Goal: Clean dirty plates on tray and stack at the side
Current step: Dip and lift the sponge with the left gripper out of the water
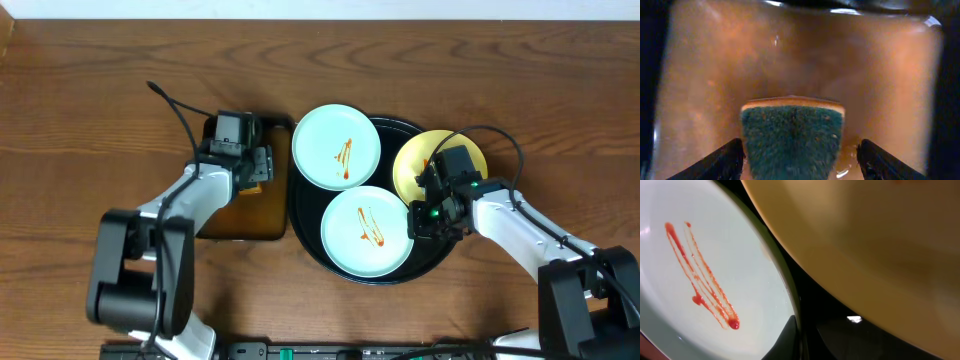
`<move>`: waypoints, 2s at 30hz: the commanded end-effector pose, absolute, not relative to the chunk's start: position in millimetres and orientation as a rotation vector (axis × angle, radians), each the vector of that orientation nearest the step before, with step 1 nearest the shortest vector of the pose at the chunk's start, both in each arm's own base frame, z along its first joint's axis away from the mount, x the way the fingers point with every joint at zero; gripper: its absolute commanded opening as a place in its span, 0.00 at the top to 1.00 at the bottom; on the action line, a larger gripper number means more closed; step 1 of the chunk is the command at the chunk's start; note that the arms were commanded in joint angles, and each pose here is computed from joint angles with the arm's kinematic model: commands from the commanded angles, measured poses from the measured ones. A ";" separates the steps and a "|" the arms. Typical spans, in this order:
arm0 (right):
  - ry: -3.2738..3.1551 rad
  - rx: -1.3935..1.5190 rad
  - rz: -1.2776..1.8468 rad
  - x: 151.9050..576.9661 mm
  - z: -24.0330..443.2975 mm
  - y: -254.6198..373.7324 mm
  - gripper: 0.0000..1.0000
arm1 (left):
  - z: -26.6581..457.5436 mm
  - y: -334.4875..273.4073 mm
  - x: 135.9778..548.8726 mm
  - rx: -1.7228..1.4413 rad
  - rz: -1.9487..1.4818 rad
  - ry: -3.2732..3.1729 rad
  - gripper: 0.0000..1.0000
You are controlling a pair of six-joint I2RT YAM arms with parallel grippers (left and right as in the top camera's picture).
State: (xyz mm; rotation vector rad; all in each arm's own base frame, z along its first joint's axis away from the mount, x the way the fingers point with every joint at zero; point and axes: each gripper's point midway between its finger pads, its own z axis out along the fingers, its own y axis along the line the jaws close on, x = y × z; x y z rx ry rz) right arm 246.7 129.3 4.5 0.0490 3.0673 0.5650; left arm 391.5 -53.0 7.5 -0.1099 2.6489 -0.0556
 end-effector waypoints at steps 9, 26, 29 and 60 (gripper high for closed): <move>3.067 0.035 0.578 247.8 6.8 135.1 0.99 | 12.2 -51.0 393.6 -0.111 -0.044 2.626 0.93; 3.067 0.035 0.578 247.8 6.8 135.0 0.98 | 43.6 -49.3 382.8 -0.103 -0.048 2.604 0.19; 3.067 0.035 0.578 247.7 6.8 135.1 0.98 | 36.5 -48.8 379.1 -0.107 -0.043 2.630 0.19; 3.066 0.035 0.577 248.0 6.8 135.0 0.98 | 55.9 -48.7 375.4 -0.105 -0.047 2.628 0.92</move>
